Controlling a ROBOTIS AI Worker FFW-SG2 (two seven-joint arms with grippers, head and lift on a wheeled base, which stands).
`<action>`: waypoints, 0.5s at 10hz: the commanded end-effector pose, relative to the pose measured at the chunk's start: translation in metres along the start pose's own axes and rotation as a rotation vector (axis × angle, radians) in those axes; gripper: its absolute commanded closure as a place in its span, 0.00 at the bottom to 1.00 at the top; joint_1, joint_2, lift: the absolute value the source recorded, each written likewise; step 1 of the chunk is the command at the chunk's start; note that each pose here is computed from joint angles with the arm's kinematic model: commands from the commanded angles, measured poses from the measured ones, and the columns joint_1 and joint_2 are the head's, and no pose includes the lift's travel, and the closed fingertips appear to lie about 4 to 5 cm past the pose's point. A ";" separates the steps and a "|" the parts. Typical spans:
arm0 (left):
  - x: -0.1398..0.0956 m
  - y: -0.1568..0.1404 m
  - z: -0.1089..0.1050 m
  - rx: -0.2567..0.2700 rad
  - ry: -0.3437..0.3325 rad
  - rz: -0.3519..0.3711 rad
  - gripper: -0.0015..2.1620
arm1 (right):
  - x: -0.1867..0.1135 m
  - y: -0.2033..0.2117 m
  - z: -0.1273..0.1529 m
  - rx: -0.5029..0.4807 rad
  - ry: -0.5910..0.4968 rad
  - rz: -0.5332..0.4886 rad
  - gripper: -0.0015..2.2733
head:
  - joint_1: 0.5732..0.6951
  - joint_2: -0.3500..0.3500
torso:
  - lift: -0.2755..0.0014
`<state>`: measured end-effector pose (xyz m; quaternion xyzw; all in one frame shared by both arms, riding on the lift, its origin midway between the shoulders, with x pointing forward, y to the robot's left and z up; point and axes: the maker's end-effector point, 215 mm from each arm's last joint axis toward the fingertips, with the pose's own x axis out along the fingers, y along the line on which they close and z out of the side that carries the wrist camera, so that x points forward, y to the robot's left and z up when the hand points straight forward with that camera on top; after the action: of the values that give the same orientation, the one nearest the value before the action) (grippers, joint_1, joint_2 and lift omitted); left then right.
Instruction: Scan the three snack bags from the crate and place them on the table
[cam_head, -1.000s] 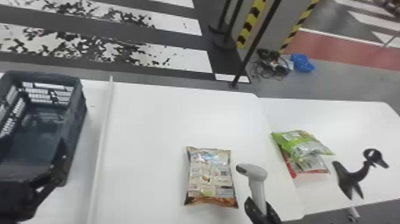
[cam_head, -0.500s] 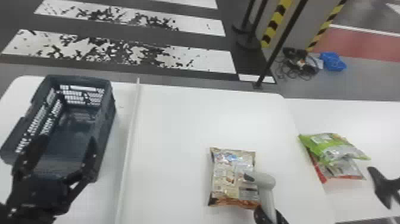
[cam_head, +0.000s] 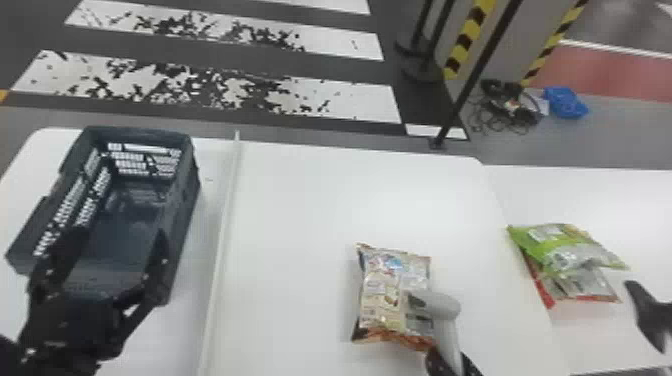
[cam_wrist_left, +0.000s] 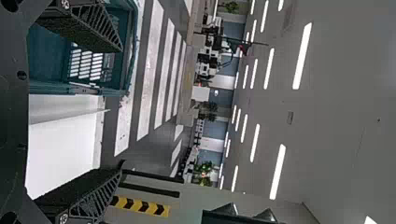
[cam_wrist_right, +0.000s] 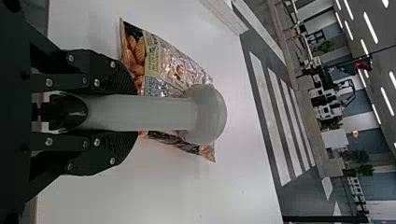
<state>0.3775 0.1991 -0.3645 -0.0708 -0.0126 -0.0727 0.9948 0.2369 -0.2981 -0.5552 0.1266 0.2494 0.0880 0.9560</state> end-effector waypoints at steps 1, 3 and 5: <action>0.000 0.002 0.001 0.002 -0.001 0.003 0.03 | 0.001 0.001 0.001 -0.001 -0.003 0.002 0.94 | 1.00 0.23 | 0.86; 0.000 0.002 0.002 0.003 -0.003 0.003 0.03 | -0.004 -0.014 0.025 -0.003 -0.046 -0.022 0.94 | 1.00 0.23 | 0.86; 0.000 0.003 0.003 0.004 -0.005 0.004 0.03 | 0.009 -0.051 0.053 0.004 -0.044 -0.071 0.94 | 1.00 0.18 | 0.86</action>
<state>0.3782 0.2023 -0.3631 -0.0689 -0.0142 -0.0704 0.9950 0.2677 -0.3441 -0.5314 0.1214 0.2316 0.0582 0.9634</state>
